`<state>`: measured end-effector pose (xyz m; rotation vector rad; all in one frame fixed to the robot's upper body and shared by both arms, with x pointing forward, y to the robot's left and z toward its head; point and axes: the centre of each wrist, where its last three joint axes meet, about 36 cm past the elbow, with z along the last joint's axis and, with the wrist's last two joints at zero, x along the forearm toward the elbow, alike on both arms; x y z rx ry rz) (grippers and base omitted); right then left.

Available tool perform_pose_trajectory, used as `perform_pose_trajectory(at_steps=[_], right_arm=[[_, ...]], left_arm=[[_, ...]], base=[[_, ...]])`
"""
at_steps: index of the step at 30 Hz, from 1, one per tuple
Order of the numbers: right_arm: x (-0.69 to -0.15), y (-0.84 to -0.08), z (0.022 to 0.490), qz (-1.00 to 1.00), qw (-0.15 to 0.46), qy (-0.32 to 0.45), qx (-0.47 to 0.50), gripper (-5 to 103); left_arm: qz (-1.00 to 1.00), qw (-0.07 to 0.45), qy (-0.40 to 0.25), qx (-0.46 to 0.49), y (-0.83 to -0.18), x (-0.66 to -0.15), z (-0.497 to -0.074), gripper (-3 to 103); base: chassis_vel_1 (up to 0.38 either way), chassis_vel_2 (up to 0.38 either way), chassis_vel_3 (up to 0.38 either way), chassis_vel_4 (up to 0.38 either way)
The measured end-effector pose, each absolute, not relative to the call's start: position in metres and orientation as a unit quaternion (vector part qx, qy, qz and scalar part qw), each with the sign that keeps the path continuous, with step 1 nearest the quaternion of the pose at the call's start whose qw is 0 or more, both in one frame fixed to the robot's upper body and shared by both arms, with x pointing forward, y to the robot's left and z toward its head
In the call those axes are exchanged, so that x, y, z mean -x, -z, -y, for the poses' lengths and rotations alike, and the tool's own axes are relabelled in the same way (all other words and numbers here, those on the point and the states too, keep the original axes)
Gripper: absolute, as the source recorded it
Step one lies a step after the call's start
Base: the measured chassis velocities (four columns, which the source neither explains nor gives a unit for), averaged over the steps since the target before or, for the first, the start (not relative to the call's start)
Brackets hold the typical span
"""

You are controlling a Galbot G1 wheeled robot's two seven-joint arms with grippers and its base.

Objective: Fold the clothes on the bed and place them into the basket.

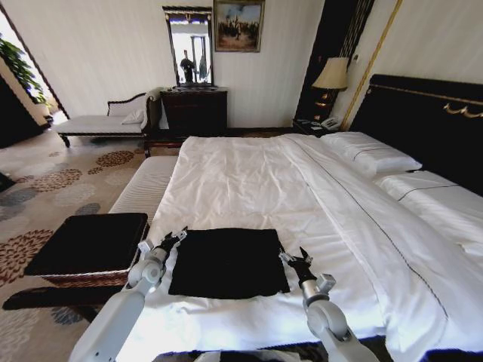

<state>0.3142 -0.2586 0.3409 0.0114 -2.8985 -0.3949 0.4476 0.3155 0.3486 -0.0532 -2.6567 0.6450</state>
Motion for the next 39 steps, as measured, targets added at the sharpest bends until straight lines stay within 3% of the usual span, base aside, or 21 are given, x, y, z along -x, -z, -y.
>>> perform_pose_trajectory(at_steps=[6,10,12,15,18,21,24,32,39], right_arm=[[-0.316,-0.342,0.258,0.985,0.109,0.135,-0.003,100],[-0.319,-0.345,0.256,0.984,0.11,0.14,-0.002,100],[-0.32,-0.345,0.256,0.984,0.11,0.14,-0.002,100],[-0.32,-0.346,0.256,0.984,0.111,0.14,-0.001,100],[-0.319,-0.346,0.256,0.984,0.112,0.14,-0.001,100],[-0.318,-0.345,0.255,0.983,0.113,0.141,-0.001,100],[-0.318,-0.344,0.255,0.983,0.115,0.142,0.0,100],[-0.318,-0.346,0.254,0.983,0.116,0.145,0.002,100],[-0.319,-0.347,0.255,0.983,0.115,0.146,0.003,100]], left_arm=[[0.945,0.219,-0.24,0.025,-0.34,-0.449,-0.316,95],[0.944,0.225,-0.24,0.032,-0.333,-0.454,-0.311,82],[0.944,0.225,-0.24,0.031,-0.332,-0.455,-0.311,82],[0.943,0.227,-0.241,0.028,-0.33,-0.459,-0.312,67],[0.943,0.228,-0.241,0.028,-0.328,-0.459,-0.314,61],[0.943,0.228,-0.242,0.029,-0.327,-0.461,-0.315,44],[0.942,0.229,-0.244,0.03,-0.326,-0.46,-0.314,39],[0.941,0.23,-0.245,0.033,-0.319,-0.46,-0.305,6],[0.943,0.226,-0.244,0.03,-0.321,-0.46,-0.306,1]], base=[[0.0,0.0,0.0,0.0],[0.0,0.0,0.0,0.0],[0.0,0.0,0.0,0.0],[0.0,0.0,0.0,0.0],[0.0,0.0,0.0,0.0],[0.0,0.0,0.0,0.0],[0.0,0.0,0.0,0.0],[0.0,0.0,0.0,0.0],[0.0,0.0,0.0,0.0]])
